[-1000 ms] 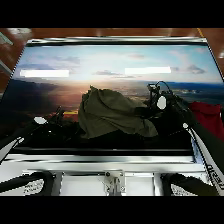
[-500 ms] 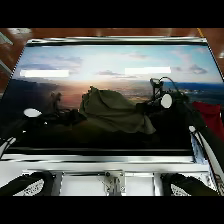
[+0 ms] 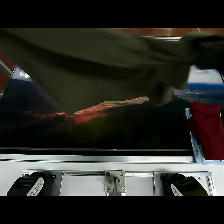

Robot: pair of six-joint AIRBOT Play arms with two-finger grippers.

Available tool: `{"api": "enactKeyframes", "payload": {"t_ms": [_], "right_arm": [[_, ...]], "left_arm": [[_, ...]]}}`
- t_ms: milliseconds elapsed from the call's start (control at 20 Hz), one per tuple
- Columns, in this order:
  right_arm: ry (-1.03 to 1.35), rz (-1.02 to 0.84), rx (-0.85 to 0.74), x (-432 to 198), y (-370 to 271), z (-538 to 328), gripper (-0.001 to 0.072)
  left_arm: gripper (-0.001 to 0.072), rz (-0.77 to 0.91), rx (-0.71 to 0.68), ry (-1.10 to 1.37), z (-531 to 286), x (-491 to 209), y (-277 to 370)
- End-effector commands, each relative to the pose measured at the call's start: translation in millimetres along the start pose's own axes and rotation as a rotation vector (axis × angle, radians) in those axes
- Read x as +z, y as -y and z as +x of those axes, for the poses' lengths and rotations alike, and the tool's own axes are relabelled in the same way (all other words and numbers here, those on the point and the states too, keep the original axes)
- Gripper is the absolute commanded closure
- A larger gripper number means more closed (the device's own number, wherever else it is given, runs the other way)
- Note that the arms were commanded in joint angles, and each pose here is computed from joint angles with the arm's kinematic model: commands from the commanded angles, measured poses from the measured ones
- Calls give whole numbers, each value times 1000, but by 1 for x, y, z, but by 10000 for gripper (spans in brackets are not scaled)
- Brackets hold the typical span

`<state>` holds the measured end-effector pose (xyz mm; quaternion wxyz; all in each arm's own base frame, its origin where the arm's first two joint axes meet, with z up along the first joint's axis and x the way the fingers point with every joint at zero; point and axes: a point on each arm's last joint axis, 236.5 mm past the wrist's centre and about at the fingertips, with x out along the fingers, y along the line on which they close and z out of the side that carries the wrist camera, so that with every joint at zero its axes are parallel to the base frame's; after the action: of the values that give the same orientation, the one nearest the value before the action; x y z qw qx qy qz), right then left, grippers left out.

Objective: Fold the shirts.

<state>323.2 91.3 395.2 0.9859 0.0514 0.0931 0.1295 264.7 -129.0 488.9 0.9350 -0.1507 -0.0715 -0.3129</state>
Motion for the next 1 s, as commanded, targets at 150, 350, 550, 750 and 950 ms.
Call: {"api": "enactKeyframes", "payload": {"t_ms": [150, 350, 550, 750, 950], "right_arm": [[65, -3, -6, 29, 1, -102, 642], [-223, -4, -53, -38, 12, -105, 643], [-543, 59, -26, -116, 2, -70, 643], [-734, 31, -57, -201, 15, 14, 642], [-577, -49, -114, -223, 39, 135, 642]], "left_arm": [[672, 124, 43, -16, -38, 30, 36], [671, 27, 270, -334, -54, -43, -22], [671, -60, 326, -491, -55, -102, -54], [671, -173, 407, -661, -51, -187, -107], [670, -264, 491, -700, -27, -248, -170]]}}
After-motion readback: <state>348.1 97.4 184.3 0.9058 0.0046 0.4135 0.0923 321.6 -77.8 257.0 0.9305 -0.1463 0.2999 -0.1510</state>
